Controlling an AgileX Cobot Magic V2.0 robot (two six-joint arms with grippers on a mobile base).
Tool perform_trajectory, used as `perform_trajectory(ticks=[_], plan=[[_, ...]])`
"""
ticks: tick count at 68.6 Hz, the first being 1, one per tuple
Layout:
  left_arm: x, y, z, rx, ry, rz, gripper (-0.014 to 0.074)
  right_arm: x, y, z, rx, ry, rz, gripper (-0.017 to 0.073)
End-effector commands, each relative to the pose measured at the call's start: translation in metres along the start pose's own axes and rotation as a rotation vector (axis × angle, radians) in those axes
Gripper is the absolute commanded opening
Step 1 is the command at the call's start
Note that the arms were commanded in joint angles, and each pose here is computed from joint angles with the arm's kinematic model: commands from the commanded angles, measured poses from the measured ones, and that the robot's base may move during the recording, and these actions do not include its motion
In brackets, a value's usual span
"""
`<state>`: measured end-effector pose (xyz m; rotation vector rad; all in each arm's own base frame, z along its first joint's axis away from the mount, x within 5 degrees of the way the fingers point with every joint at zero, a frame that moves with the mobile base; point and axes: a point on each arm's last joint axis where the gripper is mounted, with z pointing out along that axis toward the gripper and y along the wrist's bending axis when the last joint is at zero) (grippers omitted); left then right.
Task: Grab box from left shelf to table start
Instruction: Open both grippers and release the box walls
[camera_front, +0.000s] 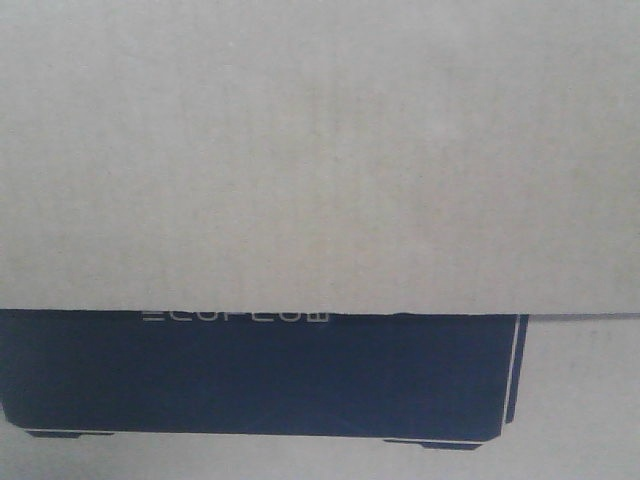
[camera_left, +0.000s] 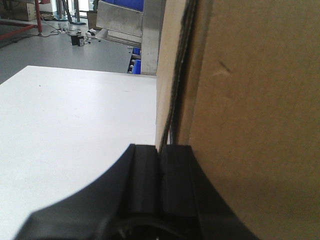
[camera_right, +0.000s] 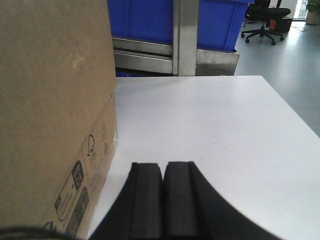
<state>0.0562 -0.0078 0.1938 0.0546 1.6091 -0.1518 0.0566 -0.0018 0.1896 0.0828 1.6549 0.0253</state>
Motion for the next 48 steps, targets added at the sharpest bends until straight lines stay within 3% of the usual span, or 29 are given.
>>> perform_trajectory(ticks=[1,48], plan=[[-0.0106,-0.0003,-0.0019,0.005,-0.112,-0.010,-0.0099,-0.0082,0.0003,-0.0010,-0.003,-0.105,0.004,0.0053],[-0.0106,-0.0003,-0.0019,0.005,-0.112,-0.010,-0.0099,-0.0082,0.0003,-0.0010,-0.003,-0.105,0.004,0.0053]])
